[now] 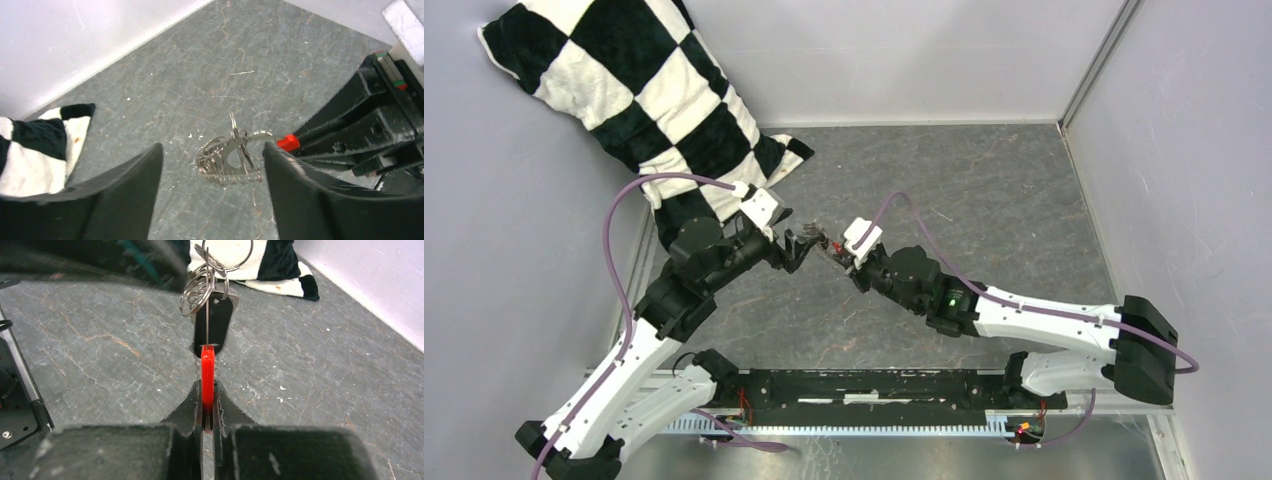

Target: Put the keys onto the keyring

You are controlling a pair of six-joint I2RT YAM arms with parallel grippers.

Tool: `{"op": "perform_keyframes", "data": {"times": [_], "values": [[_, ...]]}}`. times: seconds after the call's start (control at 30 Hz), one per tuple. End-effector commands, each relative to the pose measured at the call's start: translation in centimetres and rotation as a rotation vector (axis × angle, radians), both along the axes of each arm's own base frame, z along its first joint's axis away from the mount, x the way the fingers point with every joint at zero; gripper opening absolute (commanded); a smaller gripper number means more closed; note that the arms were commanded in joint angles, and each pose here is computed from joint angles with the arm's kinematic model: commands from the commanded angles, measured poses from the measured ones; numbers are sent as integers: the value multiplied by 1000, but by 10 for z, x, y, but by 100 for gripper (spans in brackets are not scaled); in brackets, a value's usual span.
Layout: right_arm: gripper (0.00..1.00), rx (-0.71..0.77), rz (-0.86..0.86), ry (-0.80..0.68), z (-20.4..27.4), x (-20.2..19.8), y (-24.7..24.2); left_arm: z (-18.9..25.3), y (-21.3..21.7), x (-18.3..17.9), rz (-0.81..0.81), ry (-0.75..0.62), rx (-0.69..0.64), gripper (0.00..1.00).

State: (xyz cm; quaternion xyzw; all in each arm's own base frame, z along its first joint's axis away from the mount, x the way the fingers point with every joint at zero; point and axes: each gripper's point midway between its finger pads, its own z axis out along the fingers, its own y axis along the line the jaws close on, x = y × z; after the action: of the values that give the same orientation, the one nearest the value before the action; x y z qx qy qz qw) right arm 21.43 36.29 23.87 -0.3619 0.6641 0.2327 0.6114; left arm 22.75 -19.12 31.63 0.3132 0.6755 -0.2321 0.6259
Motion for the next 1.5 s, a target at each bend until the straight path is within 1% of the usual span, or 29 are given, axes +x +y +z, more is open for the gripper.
{"op": "perform_keyframes", "data": {"times": [0.0, 0.03, 0.07, 0.13, 0.27, 0.33, 0.37, 0.43, 0.5, 0.6, 0.7, 0.73, 0.77, 0.8, 0.87, 0.9, 0.93, 1.0, 1.13, 1.2, 1.23, 1.37, 1.4, 1.47], "values": [[0, 33, 51, 27, 12, 7, -13, -5, -1, 3, 16, 33, -18, 91], [1, 30, 62, 47, 9, 11, -14, -6, 0, 4, 21, 37, -8, 98], [1, 22, 90, 66, 9, 14, -13, -7, 1, 5, 32, 43, 3, 100], [1, 6, 112, 146, -1, 23, -10, -12, 7, 13, 92, 68, 12, 100], [1, -5, 287, 371, -28, 21, 17, -28, 33, 36, 271, 125, 57, 100], [1, -8, 373, 470, -44, 16, 28, -35, 49, 47, 339, 150, 76, 100], [1, -8, 388, 507, -55, 17, 29, -38, 56, 53, 365, 168, 77, 100], [1, -13, 362, 541, -73, 29, 20, -45, 72, 67, 393, 227, 73, 100], [8, 11, 322, 583, -97, 42, 1, -56, 85, 79, 387, 317, 78, 100], [9, -40, 228, 646, -142, 66, -30, -74, 98, 92, 386, 415, 166, 100], [11, -71, 188, 724, -176, 73, -50, -89, 104, 97, 378, 453, 258, 100], [13, -84, 173, 747, -186, 74, -56, -92, 105, 97, 379, 457, 267, 100], [18, -92, 158, 760, -193, 75, -63, -94, 106, 97, 374, 458, 272, 100], [27, -95, 144, 766, -198, 75, -69, -96, 105, 95, 367, 458, 275, 100], [53, -103, 84, 755, -203, 80, -84, -100, 103, 92, 347, 461, 281, 100], [77, -110, 50, 740, -204, 83, -92, -102, 103, 91, 337, 464, 283, 100], [98, -129, 6, 730, -207, 85, -102, -105, 102, 89, 326, 467, 289, 100], [98, -181, -85, 696, -206, 92, -121, -108, 103, 89, 315, 463, 304, 100], [98, -264, -205, 638, -200, 100, -148, -111, 106, 98, 310, 452, 303, 100], [98, -288, -312, 609, -192, 106, -171, -112, 110, 106, 320, 455, 288, 100], [98, -281, -379, 578, -185, 110, -183, -114, 112, 110, 324, 458, 281, 100], [98, -158, -637, 404, -144, 124, -243, -125, 126, 129, 366, 449, 249, 100], [98, -134, -722, 364, -135, 126, -265, -128, 128, 135, 374, 445, 233, 100], [98, -123, -950, 294, -130, 121, -315, -137, 133, 145, 394, 441, 211, 100]]}}
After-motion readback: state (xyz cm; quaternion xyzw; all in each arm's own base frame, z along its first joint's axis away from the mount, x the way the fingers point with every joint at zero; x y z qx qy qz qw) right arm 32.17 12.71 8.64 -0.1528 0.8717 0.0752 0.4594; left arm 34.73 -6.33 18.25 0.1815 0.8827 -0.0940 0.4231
